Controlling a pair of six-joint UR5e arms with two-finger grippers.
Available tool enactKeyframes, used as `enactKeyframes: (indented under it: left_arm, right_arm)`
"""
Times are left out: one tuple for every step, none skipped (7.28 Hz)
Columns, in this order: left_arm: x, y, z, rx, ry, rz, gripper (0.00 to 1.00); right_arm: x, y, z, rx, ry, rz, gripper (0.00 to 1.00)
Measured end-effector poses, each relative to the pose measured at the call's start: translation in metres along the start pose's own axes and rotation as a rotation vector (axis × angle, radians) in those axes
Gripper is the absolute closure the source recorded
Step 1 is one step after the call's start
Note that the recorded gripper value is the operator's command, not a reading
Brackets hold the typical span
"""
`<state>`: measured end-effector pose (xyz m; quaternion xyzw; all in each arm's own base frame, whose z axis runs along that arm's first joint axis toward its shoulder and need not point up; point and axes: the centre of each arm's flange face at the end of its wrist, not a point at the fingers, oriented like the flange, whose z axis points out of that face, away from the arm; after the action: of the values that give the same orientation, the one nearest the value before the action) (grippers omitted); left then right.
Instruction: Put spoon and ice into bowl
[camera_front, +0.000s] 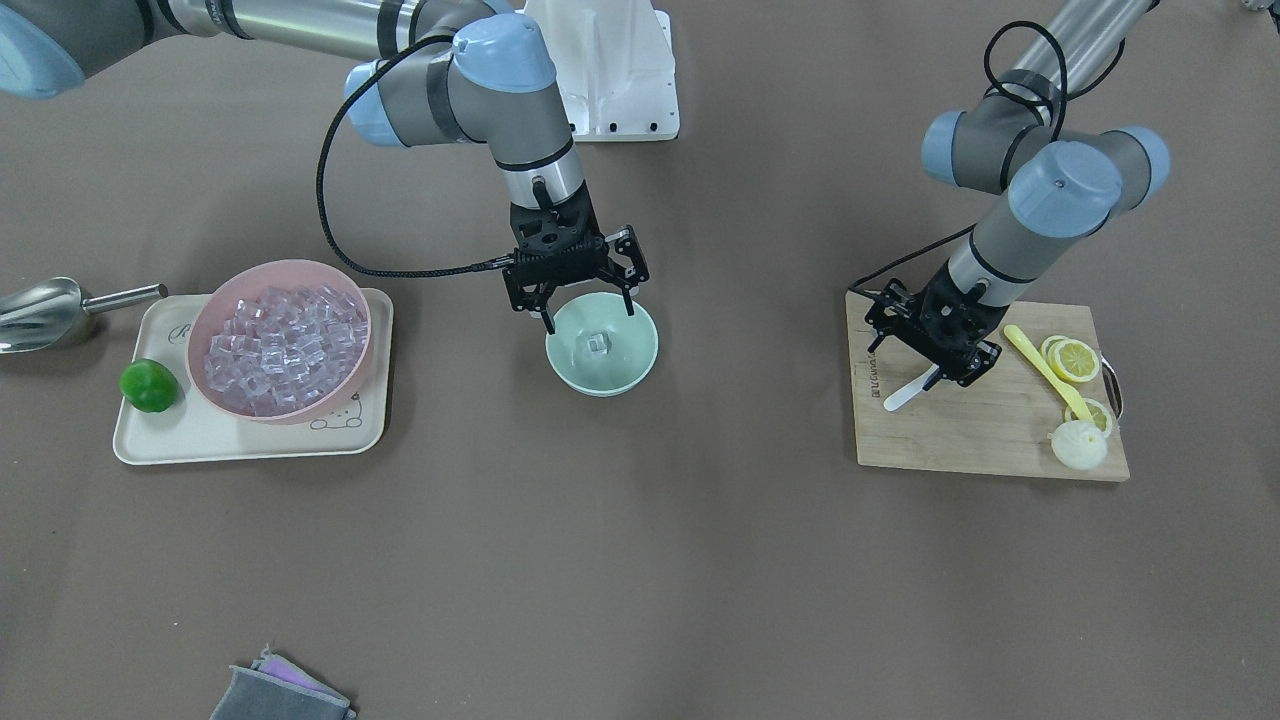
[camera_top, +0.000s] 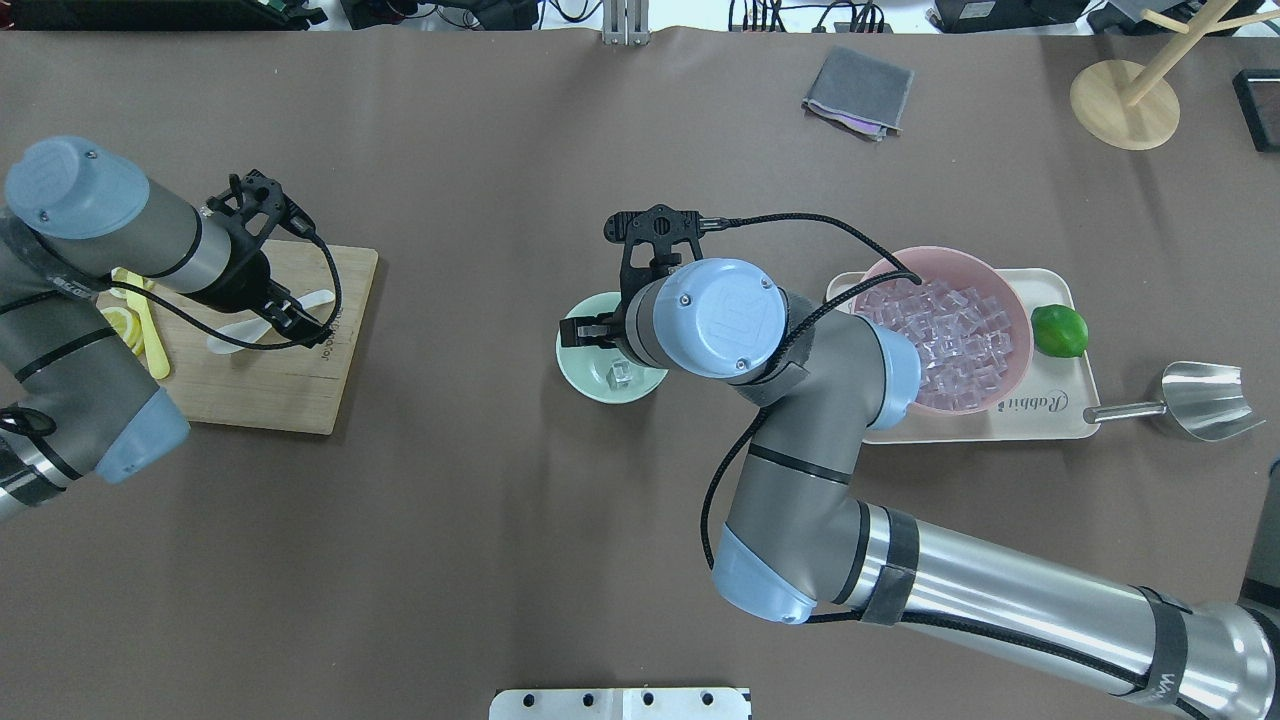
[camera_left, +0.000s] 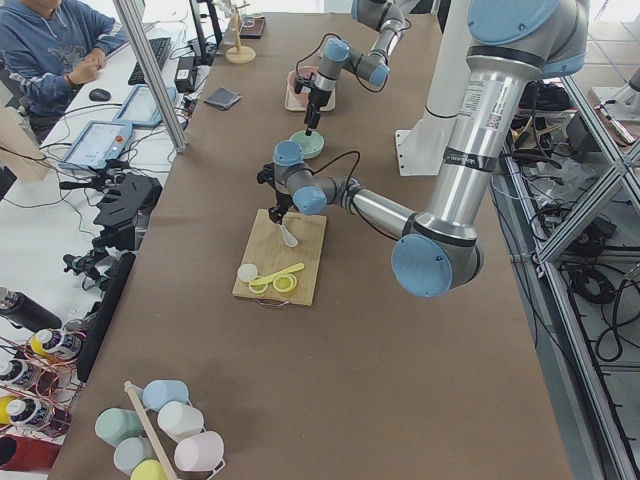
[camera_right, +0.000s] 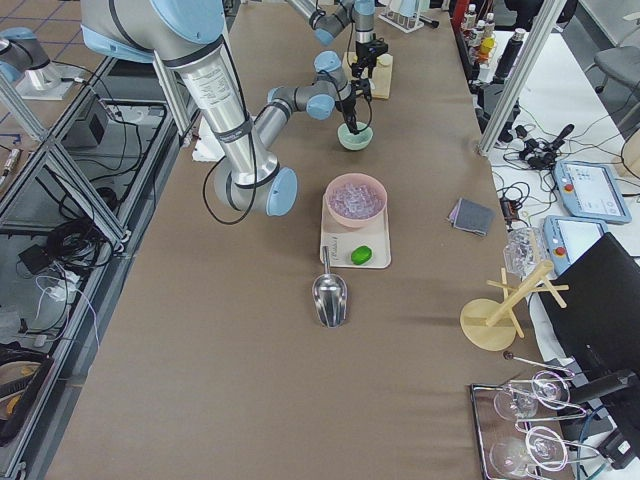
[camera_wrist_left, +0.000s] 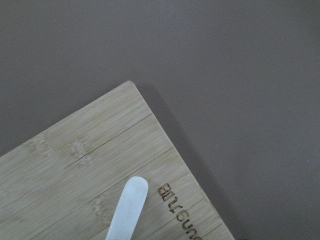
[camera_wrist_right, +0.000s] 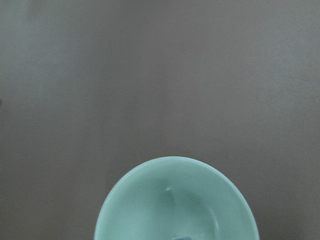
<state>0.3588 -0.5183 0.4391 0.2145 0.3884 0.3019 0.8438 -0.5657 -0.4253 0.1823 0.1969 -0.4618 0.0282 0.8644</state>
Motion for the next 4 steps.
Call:
enactKeyframes:
  left_arm:
    - [-0.009, 0.000, 0.000, 0.003, -0.031, 0.038, 0.18]
    - [-0.017, 0.001, 0.005, -0.003, -0.059, 0.071, 0.21]
    - [-0.021, 0.003, 0.009, -0.011, -0.071, 0.085, 0.27]
    - [-0.023, 0.006, 0.011, -0.016, -0.074, 0.085, 0.40]
  right_arm:
    - [0.015, 0.005, -0.006, -0.002, -0.001, -0.005, 0.00]
    - [0.033, 0.012, -0.013, -0.007, 0.001, -0.014, 0.00]
    - [0.044, 0.015, -0.019, -0.010, 0.001, -0.021, 0.00]
    - [0.049, 0.016, -0.022, -0.012, 0.001, -0.023, 0.00]
